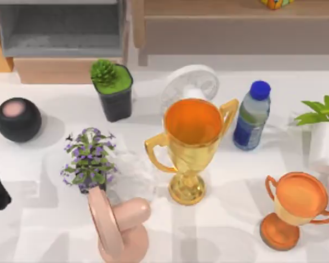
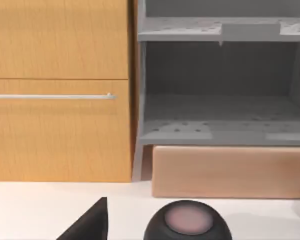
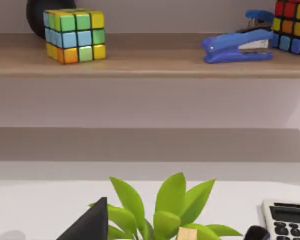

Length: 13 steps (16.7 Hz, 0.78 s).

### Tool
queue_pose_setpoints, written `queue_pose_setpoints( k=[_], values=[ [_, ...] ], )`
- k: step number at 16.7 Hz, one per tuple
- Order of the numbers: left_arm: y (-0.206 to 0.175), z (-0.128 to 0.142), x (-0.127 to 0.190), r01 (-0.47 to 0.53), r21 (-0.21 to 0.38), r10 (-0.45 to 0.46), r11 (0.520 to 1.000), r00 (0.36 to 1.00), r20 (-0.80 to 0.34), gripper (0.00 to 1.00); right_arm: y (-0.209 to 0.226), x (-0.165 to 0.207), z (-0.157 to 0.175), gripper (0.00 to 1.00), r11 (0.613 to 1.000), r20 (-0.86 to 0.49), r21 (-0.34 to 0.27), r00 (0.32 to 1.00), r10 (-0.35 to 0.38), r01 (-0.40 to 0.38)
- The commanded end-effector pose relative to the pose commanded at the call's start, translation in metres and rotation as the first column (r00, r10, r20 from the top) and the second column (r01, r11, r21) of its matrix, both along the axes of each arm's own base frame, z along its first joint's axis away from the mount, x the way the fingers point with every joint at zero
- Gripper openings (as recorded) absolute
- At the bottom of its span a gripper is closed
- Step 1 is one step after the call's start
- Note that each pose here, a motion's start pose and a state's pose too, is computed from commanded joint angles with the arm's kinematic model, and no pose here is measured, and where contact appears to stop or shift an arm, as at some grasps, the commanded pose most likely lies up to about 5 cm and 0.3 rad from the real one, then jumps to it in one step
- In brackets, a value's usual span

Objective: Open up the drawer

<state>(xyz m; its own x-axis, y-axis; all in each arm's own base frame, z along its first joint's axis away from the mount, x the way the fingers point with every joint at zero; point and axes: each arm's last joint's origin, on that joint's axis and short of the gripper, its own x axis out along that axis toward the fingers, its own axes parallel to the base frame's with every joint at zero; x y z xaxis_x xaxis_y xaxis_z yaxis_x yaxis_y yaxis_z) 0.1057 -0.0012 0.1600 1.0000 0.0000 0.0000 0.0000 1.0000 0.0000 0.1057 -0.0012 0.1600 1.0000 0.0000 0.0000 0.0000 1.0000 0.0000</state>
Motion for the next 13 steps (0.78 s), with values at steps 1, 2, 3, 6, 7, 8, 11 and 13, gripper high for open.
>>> queue_pose_setpoints(
  k=[1, 2, 3, 6, 7, 8, 11, 13],
  values=[
    [0.000, 0.000, 0.000, 0.000, 0.000, 0.000, 1.000, 1.000, 0.000, 1.00, 0.000, 0.000, 0.000, 1.00, 1.000, 0.000, 0.000, 1.000, 0.000, 0.000],
    [0.000, 0.001, 0.000, 0.000, 0.000, 0.000, 1.000, 1.000, 0.001, 1.00, 0.000, 0.000, 0.000, 1.00, 1.000, 0.000, 0.000, 1.000, 0.000, 0.000],
    [-0.001, 0.004, 0.000, -0.001, 0.001, 0.001, 1.000, 1.000, 0.007, 1.00, 0.000, 0.000, 0.000, 1.00, 1.000, 0.000, 0.000, 1.000, 0.000, 0.000],
    [-0.007, 0.026, 0.003, -0.004, -0.001, 0.004, 1.000, 1.000, 0.030, 1.00, 0.000, 0.000, 0.000, 1.00, 1.000, 0.000, 0.000, 1.000, 0.000, 0.000],
    [-0.010, 0.036, 0.005, -0.004, -0.002, 0.004, 1.000, 0.999, 0.032, 1.00, 0.000, 0.000, 0.000, 1.00, 1.000, 0.000, 0.000, 1.000, 0.000, 0.000],
    [-0.014, 0.046, 0.009, -0.003, -0.004, 0.004, 1.000, 0.999, 0.032, 1.00, 0.000, 0.000, 0.000, 1.00, 1.000, 0.000, 0.000, 1.000, 0.000, 0.000],
    [-0.033, 0.076, 0.027, 0.000, -0.006, 0.000, 1.000, 1.000, 0.019, 1.00, 0.000, 0.000, 0.000, 1.00, 1.000, 0.000, 0.000, 1.000, 0.000, 0.000],
    [-0.050, 0.093, 0.042, 0.001, -0.005, -0.001, 1.000, 1.000, 0.011, 1.00, 0.000, 0.000, 0.000, 1.00, 1.000, 0.000, 0.000, 1.000, 0.000, 0.000]
  ],
)
